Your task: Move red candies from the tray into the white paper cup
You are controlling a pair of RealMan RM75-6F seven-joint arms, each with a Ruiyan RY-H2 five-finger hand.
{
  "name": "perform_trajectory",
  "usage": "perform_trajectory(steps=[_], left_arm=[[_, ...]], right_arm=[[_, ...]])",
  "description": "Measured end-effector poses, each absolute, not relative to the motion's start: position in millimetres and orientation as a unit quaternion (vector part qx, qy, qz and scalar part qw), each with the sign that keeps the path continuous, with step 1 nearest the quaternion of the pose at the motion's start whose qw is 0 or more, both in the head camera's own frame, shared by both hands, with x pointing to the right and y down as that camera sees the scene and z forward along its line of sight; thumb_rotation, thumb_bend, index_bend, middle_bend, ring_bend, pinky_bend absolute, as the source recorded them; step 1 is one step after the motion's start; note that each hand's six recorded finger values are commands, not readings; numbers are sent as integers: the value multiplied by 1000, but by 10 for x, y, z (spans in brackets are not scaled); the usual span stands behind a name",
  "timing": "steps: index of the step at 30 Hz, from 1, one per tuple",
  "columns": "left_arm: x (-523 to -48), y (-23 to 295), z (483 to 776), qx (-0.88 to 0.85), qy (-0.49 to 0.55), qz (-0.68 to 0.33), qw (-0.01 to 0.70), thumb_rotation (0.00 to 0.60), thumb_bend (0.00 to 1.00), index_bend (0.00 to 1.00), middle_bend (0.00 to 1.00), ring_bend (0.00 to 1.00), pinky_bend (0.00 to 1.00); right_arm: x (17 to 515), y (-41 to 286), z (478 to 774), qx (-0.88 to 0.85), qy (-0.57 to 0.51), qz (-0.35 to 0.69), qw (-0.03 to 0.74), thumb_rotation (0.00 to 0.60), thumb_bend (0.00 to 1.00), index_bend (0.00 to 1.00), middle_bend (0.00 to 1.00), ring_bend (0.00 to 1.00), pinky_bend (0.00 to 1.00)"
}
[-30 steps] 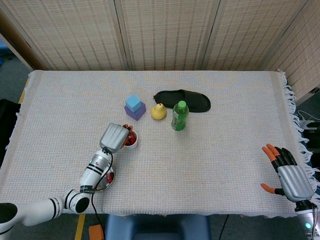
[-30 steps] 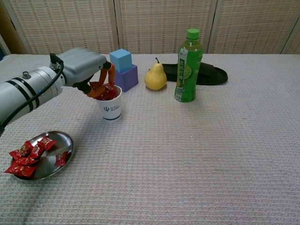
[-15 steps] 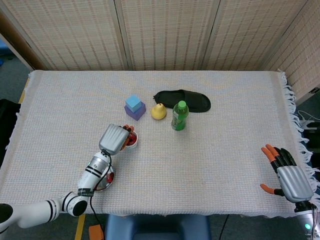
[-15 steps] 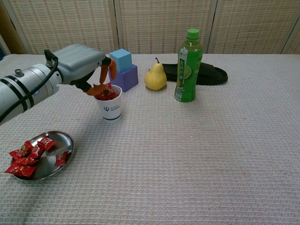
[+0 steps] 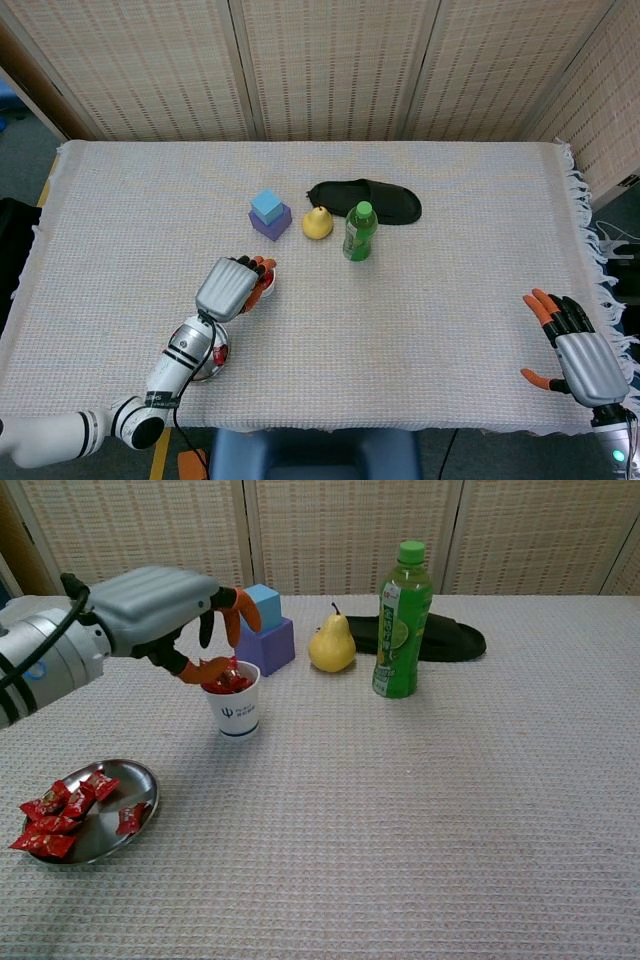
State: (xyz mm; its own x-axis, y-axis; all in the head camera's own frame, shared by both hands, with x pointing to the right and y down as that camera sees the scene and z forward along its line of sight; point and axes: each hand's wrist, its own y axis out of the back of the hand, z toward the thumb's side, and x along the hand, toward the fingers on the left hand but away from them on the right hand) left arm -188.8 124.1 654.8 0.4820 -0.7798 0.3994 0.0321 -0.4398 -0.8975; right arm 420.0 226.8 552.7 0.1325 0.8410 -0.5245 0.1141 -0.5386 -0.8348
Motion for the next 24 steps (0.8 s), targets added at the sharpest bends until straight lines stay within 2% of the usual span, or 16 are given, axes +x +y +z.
perform_trajectory(steps=[4,6,12,16,19,24], left_arm=[[-2276,1491,6343,-752,257,-433,426,600,417,100,128,111,299],[-2535,1635,6249,-754,259,-437,417,600,412,88,99,62,236],[-3358,2146,5923,-742,332,-444,377,600,408,59,33,0,112],[-3950,2442,5718,-720,406,-444,345,600,408,66,10,0,107],[-4246,2612,5644,-714,422,-445,339,600,412,65,0,0,106],[-4332,2721,5635,-708,409,-456,353,600,413,41,0,0,99]], right_arm=[[4169,2279,5543,-683,-349,551,329,600,25,0,0,0,0],[4143,2290,5547,-686,-347,548,330,600,25,0,0,0,0],[4069,2340,5520,-691,-342,539,338,600,26,0,0,0,0],[4075,2362,5485,-686,-345,541,342,600,25,0,0,0,0],[4065,2379,5478,-686,-345,541,344,600,25,0,0,0,0],[4072,2410,5465,-684,-343,543,346,600,25,0,0,0,0]])
